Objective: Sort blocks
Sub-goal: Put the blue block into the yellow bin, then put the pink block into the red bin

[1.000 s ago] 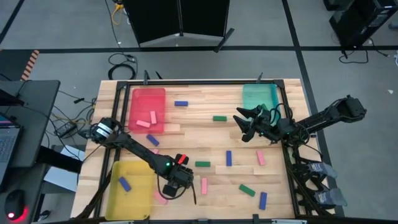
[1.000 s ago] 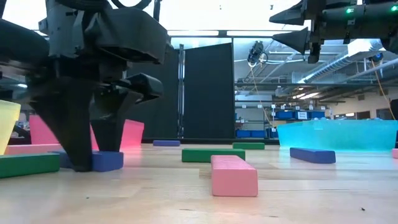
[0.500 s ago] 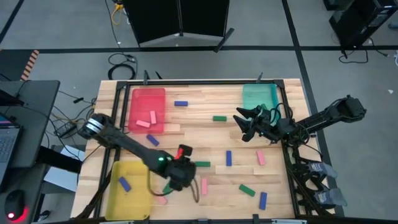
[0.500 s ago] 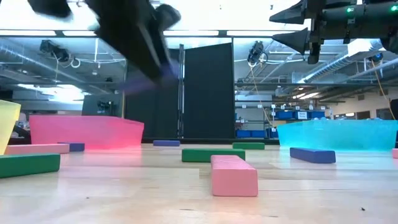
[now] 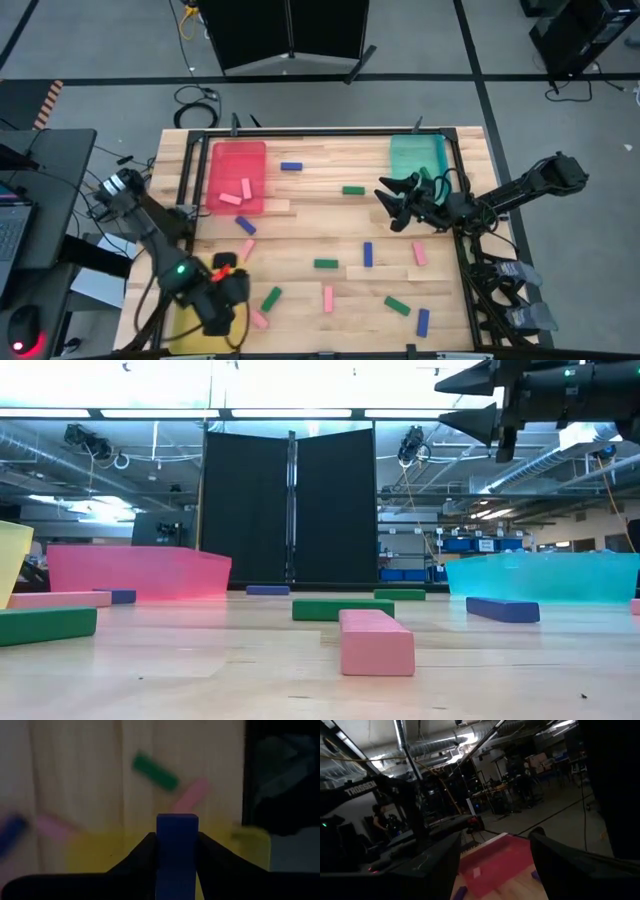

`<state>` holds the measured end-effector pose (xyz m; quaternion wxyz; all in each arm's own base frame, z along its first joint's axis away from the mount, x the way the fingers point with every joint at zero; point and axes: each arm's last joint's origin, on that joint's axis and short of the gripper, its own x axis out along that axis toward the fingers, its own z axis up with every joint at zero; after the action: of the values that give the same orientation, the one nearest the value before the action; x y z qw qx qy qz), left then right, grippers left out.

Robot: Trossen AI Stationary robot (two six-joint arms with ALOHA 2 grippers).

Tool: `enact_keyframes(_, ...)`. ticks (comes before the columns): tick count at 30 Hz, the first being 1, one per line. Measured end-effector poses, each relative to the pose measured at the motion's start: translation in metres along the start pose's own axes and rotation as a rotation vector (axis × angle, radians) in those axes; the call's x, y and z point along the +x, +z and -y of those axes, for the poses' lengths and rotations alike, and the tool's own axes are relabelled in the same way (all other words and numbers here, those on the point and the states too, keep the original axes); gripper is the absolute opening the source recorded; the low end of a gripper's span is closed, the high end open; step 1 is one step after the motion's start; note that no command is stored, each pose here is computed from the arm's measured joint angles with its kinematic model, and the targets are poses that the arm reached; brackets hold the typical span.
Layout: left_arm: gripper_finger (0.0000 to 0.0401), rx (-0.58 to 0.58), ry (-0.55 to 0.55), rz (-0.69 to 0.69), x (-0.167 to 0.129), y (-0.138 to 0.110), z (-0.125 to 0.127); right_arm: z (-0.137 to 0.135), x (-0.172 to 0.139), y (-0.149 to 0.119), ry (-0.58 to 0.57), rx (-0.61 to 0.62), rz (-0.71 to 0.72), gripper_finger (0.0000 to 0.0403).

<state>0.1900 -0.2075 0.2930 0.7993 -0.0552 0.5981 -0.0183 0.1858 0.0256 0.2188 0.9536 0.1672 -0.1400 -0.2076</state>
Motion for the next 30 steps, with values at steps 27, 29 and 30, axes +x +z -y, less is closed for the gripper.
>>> enact_keyframes(27,0.0347,-0.173,0.107,0.256,0.017,-0.007,0.005,-0.073,0.024,0.005,-0.152,-0.221,-0.660,0.0250)
enact_keyframes(29,0.0342,-0.146,0.160,0.382,0.007,0.001,0.005,-0.078,0.025,0.002,-0.170,-0.221,-0.703,0.0250)
enact_keyframes(30,0.0339,-0.137,0.197,0.443,0.003,0.005,0.004,-0.079,0.024,-0.001,-0.172,-0.216,-0.736,0.0250)
